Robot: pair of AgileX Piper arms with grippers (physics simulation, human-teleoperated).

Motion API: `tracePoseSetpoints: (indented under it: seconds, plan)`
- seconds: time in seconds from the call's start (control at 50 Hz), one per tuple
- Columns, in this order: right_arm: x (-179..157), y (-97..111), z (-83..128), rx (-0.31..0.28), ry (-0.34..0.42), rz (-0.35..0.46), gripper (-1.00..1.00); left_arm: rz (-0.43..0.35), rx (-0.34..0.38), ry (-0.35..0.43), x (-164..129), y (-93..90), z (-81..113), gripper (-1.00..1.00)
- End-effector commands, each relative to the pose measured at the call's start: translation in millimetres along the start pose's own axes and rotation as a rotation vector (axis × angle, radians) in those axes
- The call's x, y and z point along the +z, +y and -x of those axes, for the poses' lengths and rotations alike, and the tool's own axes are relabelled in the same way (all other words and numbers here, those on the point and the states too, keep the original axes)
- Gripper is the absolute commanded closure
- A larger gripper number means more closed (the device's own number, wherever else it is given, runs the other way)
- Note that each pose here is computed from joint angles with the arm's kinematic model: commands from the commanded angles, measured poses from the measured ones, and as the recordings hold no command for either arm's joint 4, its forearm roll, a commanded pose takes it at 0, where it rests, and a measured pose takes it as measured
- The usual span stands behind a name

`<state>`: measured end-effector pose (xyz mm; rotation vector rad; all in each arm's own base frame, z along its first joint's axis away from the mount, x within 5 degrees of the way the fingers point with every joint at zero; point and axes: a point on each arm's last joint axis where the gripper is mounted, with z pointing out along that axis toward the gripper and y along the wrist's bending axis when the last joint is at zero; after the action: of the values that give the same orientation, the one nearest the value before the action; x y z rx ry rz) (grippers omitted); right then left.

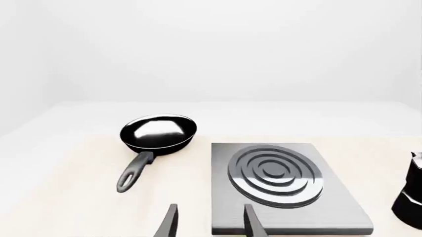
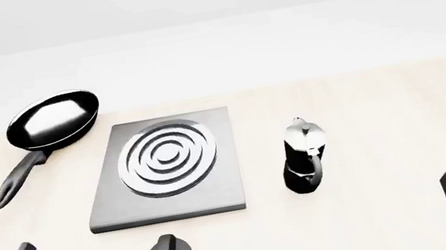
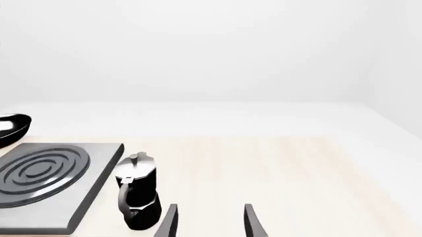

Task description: Turn on the stove and put the frying pan on it.

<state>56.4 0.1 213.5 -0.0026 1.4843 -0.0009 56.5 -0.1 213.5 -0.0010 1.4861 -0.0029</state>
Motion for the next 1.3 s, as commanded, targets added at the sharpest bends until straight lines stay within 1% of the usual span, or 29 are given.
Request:
tracePoseSetpoints:
  seconds: [0.02,0.08,0.26,0.28,0.3,0.32,0.34,0.36,0.38,0.4,0.42,0.48,0.52,0.56,0.58,0.66,0.72,0.74,0.76,0.78,0.82,0.88,0.92,1.06,1.1,1.14,1.2,1.22,1.3]
  plan:
    - [1,0,0,-0.009,0.004,0.008,-1.0,-0.002,-0.017,0.008,3,-0.1,1.7,-1.0]
    - [3,1,0,-0.012,0.004,0.014,-1.0,-0.025,0.022,0.002,2,-1.5,2.1,-1.0]
    - [5,1,0,-0.018,0.016,0.022,-1.0,-0.042,0.003,0.03,6,-2.6,8.9,-1.0]
    - [5,1,-1,-0.02,0.018,0.023,-1.0,-0.053,0.004,0.052,9,-3.4,8.0,-1.0]
    - [4,1,-1,-0.02,0.018,0.023,-1.0,-0.053,0.004,0.052,9,-3.5,8.0,-1.0]
    - [4,2,-1,-0.023,0.022,0.026,-1.0,-0.073,-0.014,0.066,10,-4.9,9.1,-1.0]
    - [4,2,-1,-0.025,0.025,0.03,-1.0,-0.08,0.001,0.079,11,-5.4,9.2,-1.0]
    - [4,2,-1,-0.023,0.025,0.031,-1.0,-0.088,-0.004,0.093,13,-6.1,9.3,-1.0]
    - [4,2,-2,-0.026,0.027,0.032,-1.0,-0.108,0.016,0.108,14,-7.5,9.4,-1.0]
    - [3,2,-2,-0.027,0.029,0.034,-1.0,-0.141,0.013,0.145,17,-10.4,6.1,-1.0]
    - [3,2,-2,-0.026,0.03,0.036,-1.0,-0.163,0.039,0.168,19,-12.2,2.9,-1.0]
    - [6,2,-2,-0.025,0.036,0.038,-1.0,-0.184,0.035,0.225,24,-14.7,-0.5,-1.0]
    - [7,3,-2,-0.024,0.037,0.04,-1.0,-0.201,0.06,0.247,25,-16.1,-2.6,-1.0]
    - [9,3,-1,-0.027,0.039,0.043,-1.0,-0.203,0.055,0.263,26,-16.5,-2.4,-1.0]
    - [11,4,-1,-0.027,0.039,0.059,-1.0,-0.263,0.086,0.339,28,-21.9,-1.5,-1.0]
    - [11,4,-1,-0.028,0.04,0.066,-1.0,-0.298,0.107,0.367,27,-24.4,3.3,-1.0]
    - [11,5,-1,-0.028,0.04,0.07,-1.0,-0.303,0.093,0.394,29,-25.6,3.8,-1.0]
    - [11,5,-1,-0.028,0.041,0.072,-1.0,-0.326,0.11,0.399,28,-26.9,5.6,-1.0]
    - [11,5,-1,-0.028,0.041,0.072,-1.0,-0.326,0.11,0.399,27,-26.9,5.7,-1.0]
    - [11,5,-1,-0.028,0.041,0.072,-1.0,-0.327,0.098,0.407,28,-27.2,6.8,-1.0]
    - [10,5,-1,-0.028,0.041,0.071,-1.0,-0.353,0.128,0.419,27,-28.9,6.7,-1.0]
    - [10,4,-1,-0.027,0.04,0.069,-1.0,-0.388,0.128,0.447,25,-31.7,7.4,-1.0]
    - [9,4,-1,-0.026,0.039,0.069,-1.0,-0.408,0.148,0.463,25,-32.9,6.8,-1.0]
    - [9,5,-2,-0.026,0.04,0.07,-1.0,-0.465,0.135,0.517,22,-37.9,5.9,-1.0]
    - [9,5,-1,-0.024,0.039,0.072,-1.0,-0.489,0.092,0.548,20,-41.1,4.5,-1.0]
    - [10,5,-1,-0.024,0.04,0.075,-1.0,-0.507,0.098,0.555,19,-42.3,3.5,-1.0]
    - [10,5,-1,-0.023,0.04,0.076,-1.0,-0.523,0.075,0.582,19,-45.1,-0.3,-1.0]
    - [10,5,-2,-0.024,0.044,0.076,-1.0,-0.555,0.065,0.608,18,-49.7,-10.0,-1.0]
    - [10,5,-2,-0.023,0.045,0.077,-1.0,-0.583,0.041,0.629,19,-55.1,-17.9,-1.0]
